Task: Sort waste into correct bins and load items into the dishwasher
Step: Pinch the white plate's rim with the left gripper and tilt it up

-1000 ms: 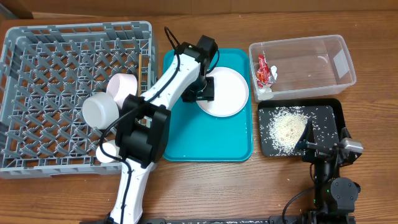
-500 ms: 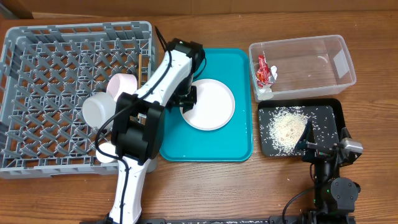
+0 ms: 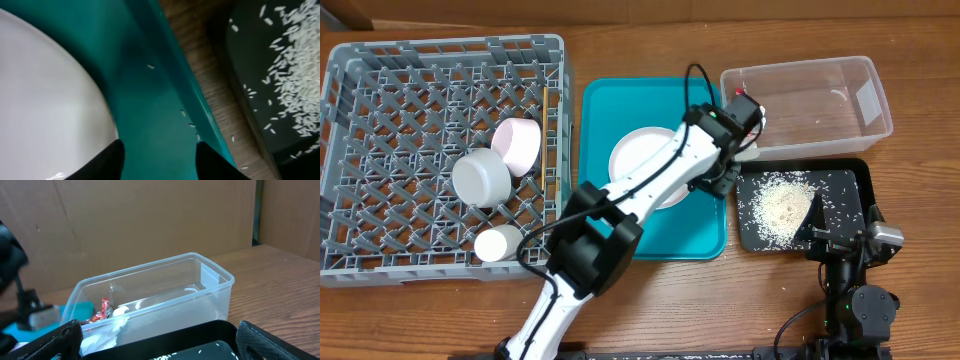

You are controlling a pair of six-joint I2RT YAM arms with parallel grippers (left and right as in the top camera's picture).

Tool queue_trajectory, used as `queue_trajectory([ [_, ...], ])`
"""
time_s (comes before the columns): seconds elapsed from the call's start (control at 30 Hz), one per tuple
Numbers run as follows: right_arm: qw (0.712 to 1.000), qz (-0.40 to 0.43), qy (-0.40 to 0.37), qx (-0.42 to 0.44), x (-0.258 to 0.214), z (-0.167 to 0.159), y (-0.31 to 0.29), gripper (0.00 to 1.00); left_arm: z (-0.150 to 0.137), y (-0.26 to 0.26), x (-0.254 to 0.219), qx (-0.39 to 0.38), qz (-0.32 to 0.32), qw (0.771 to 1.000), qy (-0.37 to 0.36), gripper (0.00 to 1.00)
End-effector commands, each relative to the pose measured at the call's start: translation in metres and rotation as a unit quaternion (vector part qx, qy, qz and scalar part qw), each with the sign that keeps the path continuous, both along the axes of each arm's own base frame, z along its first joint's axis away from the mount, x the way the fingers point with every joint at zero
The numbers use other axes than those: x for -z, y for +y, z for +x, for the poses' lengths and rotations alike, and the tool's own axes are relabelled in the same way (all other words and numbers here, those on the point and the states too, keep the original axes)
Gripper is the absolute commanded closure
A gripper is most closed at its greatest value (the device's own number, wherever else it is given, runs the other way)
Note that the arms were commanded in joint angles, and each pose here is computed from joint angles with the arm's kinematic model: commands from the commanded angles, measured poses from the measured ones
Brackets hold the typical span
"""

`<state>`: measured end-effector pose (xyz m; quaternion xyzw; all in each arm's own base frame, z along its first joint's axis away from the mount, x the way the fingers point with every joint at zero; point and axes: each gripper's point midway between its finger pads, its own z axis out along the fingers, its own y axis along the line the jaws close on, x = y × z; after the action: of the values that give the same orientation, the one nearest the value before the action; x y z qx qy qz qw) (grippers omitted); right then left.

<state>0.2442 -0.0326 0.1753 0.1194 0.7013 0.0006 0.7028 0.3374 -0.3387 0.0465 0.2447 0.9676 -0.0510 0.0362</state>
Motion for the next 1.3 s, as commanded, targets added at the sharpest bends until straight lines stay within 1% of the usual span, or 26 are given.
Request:
queue_trajectory([
  [0.0,1.0,0.001,-0.004,0.005,0.001,0.0,-0.002,0.0,0.007,0.01,0.025,0.002,0.033,0.999,0.002,0.58],
  [0.07,1.0,0.001,-0.004,0.004,0.001,0.0,-0.002,0.0,0.009,0.014,0.029,-0.001,0.044,0.999,-0.001,0.62],
  [0.1,1.0,0.001,-0.004,0.005,0.001,0.0,-0.002,0.0,0.009,0.013,0.029,-0.001,0.043,0.999,0.0,0.66],
  [0.17,1.0,0.001,-0.004,0.005,0.001,0.0,-0.002,0.0,0.006,0.009,0.021,0.001,0.031,1.0,0.003,0.68],
  [0.23,1.0,0.001,-0.004,0.005,0.001,0.0,-0.002,0.0,0.005,0.008,0.01,0.002,0.026,1.0,-0.001,0.67],
  [0.3,1.0,0.001,-0.004,0.005,0.001,0.0,-0.002,0.0,0.008,0.013,-0.005,-0.003,0.032,0.999,-0.016,0.62],
  [0.33,1.0,0.001,-0.004,0.005,0.001,0.0,-0.002,0.0,0.011,0.023,-0.017,-0.011,0.045,0.998,-0.031,0.56],
  [0.4,1.0,0.001,-0.004,0.005,0.001,0.0,-0.002,0.0,0.013,0.03,-0.02,-0.016,0.054,0.998,-0.033,0.56],
  [0.47,1.0,0.001,-0.004,0.005,0.001,0.0,-0.002,0.0,0.016,0.041,-0.014,-0.041,0.067,0.997,-0.028,0.55],
  [0.6,1.0,0.001,-0.004,0.005,0.001,0.0,-0.002,0.0,0.018,0.057,0.004,-0.126,0.073,0.989,-0.01,0.48],
  [0.67,1.0,0.001,-0.004,0.005,0.001,0.0,-0.002,0.0,0.021,0.059,0.012,-0.149,0.061,0.987,-0.003,0.45],
  [0.7,1.0,0.001,-0.004,0.005,0.001,0.0,-0.002,0.0,0.022,0.058,0.02,-0.153,0.04,0.987,0.011,0.44],
  [0.73,1.0,0.001,-0.004,0.005,0.001,0.0,-0.002,0.0,0.019,0.058,0.025,-0.153,0.03,0.987,0.027,0.44],
  [0.8,1.0,0.001,-0.004,0.005,0.001,0.0,-0.002,0.0,0.012,0.066,0.035,-0.159,0.036,0.986,0.046,0.44],
  [0.9,1.0,0.001,-0.004,0.005,0.001,0.0,-0.002,0.0,0.0,0.088,0.044,-0.174,0.069,0.98,0.074,0.48],
  [0.97,1.0,0.001,-0.004,0.005,0.001,0.0,-0.002,0.0,0.0,0.105,0.043,-0.193,0.093,0.974,0.077,0.49],
  [1.03,1.0,0.001,-0.004,0.005,0.001,0.0,-0.002,0.0,0.005,0.132,0.041,-0.221,0.126,0.964,0.075,0.48],
  [1.1,1.0,0.001,-0.004,0.005,0.001,0.0,-0.002,0.0,0.009,0.152,0.04,-0.237,0.144,0.958,0.077,0.48],
  [1.2,1.0,0.001,-0.004,0.005,0.001,0.0,-0.002,0.0,0.016,0.173,0.039,-0.259,0.15,0.951,0.083,0.48],
  [1.27,1.0,0.001,-0.004,0.005,0.001,0.0,-0.002,0.0,0.02,0.183,0.038,-0.258,0.151,0.951,0.085,0.48],
])
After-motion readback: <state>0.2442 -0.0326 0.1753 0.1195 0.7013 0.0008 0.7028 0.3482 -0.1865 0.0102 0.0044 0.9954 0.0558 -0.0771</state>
